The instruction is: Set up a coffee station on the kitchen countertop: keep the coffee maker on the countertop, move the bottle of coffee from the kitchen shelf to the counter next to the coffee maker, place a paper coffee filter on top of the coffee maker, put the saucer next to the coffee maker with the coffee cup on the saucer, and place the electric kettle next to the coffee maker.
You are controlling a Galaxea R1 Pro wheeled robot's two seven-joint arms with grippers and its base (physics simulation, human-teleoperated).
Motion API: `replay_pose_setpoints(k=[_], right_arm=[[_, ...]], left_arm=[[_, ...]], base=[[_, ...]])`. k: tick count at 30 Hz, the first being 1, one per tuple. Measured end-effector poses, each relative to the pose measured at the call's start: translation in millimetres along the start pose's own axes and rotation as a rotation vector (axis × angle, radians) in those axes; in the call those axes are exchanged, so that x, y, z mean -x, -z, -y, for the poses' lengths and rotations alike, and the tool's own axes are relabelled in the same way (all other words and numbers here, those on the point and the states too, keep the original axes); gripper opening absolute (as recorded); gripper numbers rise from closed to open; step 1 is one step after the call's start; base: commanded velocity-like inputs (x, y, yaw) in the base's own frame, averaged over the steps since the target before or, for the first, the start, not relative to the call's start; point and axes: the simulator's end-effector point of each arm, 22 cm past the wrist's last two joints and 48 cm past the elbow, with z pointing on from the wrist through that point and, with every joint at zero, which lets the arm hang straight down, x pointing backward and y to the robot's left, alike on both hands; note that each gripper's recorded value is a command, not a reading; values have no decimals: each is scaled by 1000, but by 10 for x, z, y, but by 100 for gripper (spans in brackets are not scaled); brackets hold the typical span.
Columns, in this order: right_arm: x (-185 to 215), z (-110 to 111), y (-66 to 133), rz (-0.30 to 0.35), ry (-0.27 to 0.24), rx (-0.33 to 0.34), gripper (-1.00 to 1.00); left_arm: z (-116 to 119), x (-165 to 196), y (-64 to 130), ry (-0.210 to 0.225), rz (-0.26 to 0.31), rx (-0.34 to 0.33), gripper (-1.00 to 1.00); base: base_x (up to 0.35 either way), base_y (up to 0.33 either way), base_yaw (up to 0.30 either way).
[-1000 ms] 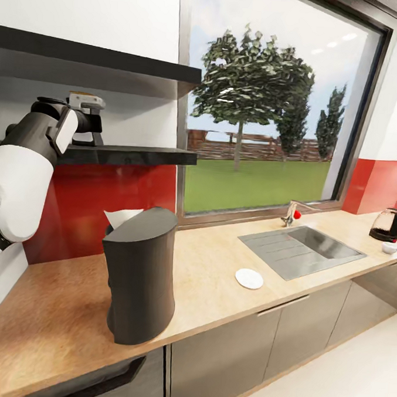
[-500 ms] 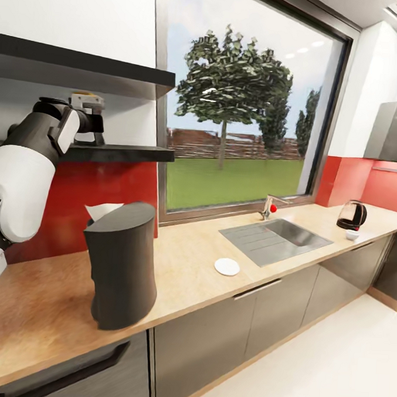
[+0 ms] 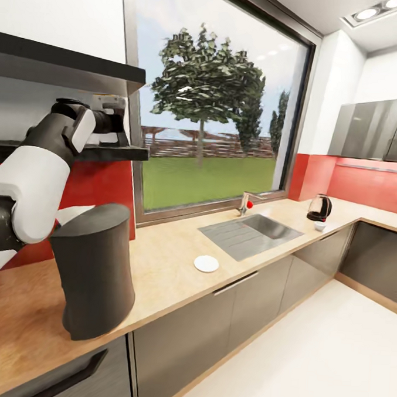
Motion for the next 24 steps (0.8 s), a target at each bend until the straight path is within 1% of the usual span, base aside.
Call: replay_pose_setpoints(k=[5,6,8,9,13,17,24], right_arm=[[2,0,0,0,0,0,100],[2,0,0,0,0,0,100],[2,0,0,0,0,0,100],[2,-1,0,0,0,1,100],[2,-3,0,0,0,1,100],[6,-10,-1,1,0,2,100],[17,-13,-2,3,0,2,100]], left_arm=[[309,-5,-3,-6,-2,-41,-100],[336,-5,-3,-10,-2,-43,-100],[492,0,4,-9,-1,-73,-100],[701,-1,16,-13,-1,-115,-100],[780,-5,22,-18,-2,-126,-100],[914,-5,35,-20,-2,-152,-100],[1036,-38,41,-17,-7,-184,-100]], base=[[0,0,-258],[0,0,-258],[0,0,-258],[0,0,-258],[0,0,-258],[0,0,-258],[0,0,-258]])
